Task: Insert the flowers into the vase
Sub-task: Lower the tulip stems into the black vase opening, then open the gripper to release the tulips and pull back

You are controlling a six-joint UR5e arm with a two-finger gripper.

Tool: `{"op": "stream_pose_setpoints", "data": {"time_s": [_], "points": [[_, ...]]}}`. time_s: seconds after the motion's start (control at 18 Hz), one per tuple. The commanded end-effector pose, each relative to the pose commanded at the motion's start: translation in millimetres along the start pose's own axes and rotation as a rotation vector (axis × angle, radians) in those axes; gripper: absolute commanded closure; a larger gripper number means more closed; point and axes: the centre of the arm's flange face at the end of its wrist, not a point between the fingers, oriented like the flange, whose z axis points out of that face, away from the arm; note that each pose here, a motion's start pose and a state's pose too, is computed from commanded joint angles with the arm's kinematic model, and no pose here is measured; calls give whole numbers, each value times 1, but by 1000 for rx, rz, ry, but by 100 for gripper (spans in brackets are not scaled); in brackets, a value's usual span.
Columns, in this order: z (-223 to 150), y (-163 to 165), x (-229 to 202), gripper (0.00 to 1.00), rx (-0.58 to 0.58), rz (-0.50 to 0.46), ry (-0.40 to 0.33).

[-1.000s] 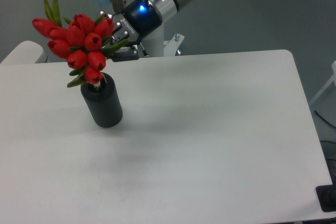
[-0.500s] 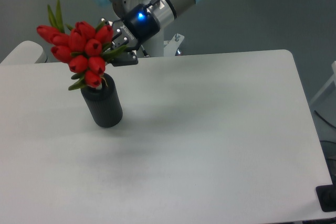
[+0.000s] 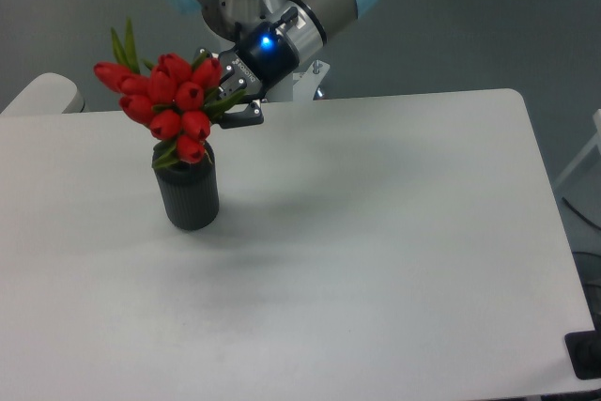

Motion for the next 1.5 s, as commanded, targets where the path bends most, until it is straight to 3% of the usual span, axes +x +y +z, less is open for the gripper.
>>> {"op": "stream_pose_setpoints", "data": {"time_s": [0.67, 0.89, 1.22, 1.33, 1.5], "points": [[30, 32, 9, 76, -14, -46, 76], [41, 41, 5, 68, -17, -30, 94], [46, 50, 0, 40, -18, -3, 104], [47, 57, 0, 5, -18, -1, 106], [43, 58, -2, 0, -15, 8, 97]]}}
